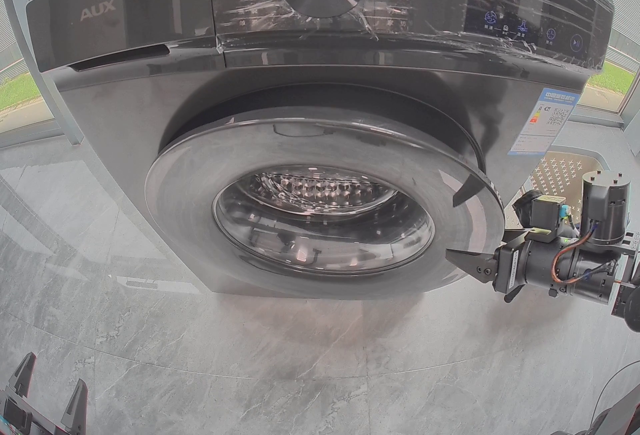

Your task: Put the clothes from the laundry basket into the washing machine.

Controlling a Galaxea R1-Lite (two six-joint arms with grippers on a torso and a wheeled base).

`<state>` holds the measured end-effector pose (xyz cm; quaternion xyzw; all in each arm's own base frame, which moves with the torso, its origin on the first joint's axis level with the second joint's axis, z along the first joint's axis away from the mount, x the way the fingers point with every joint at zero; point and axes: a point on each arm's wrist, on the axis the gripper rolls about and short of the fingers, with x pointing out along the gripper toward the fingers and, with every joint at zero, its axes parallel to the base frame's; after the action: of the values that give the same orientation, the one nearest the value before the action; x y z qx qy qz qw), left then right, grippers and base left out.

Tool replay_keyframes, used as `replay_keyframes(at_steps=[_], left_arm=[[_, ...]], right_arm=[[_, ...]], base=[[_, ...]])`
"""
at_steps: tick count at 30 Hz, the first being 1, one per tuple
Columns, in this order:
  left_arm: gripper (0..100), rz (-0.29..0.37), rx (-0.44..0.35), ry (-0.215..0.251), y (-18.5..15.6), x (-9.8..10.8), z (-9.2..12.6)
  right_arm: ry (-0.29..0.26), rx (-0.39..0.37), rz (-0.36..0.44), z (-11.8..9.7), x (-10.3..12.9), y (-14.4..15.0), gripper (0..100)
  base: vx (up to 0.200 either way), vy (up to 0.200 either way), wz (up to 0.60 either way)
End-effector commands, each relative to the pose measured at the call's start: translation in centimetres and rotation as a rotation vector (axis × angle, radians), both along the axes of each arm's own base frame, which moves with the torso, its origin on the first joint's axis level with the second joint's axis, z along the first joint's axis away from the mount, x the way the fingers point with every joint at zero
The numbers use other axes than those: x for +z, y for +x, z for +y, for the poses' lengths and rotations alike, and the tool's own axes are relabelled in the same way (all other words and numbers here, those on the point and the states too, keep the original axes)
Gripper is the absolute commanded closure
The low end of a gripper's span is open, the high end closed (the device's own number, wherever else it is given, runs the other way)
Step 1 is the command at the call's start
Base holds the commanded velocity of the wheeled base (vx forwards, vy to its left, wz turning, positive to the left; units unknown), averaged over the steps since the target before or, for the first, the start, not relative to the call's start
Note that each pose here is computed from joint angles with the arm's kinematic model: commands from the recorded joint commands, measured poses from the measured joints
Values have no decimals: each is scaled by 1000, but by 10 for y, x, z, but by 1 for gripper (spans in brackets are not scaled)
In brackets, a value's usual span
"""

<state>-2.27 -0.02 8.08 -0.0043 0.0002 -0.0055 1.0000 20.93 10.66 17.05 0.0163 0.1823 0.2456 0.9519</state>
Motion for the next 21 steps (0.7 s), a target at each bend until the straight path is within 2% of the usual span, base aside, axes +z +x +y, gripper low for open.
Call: replay_keyframes(at_steps=[1,5,7,12,13,17,21], left_arm=[[0,3,0,-1,0,-5,0],[0,3,0,-1,0,-5,0],[0,3,0,1,0,-5,0],[0,3,0,1,0,-5,0],[0,3,0,1,0,-5,0],[0,3,0,-4,0,-5,0],[0,3,0,-4,0,-5,0]], right_arm=[[-19,35,38,9,-9,3,0],[-25,70,48,10,-13,-12,0],[-14,87,27,8,-8,-23,0],[-13,72,19,8,-5,-18,0],[-14,63,25,11,-5,-9,0],[-29,67,51,19,-13,2,0],[-41,84,72,21,-19,-2,0]], base=[[0,0,0],[0,0,0],[0,0,0],[0,0,0],[0,0,0],[-200,0,0],[-200,0,0]])
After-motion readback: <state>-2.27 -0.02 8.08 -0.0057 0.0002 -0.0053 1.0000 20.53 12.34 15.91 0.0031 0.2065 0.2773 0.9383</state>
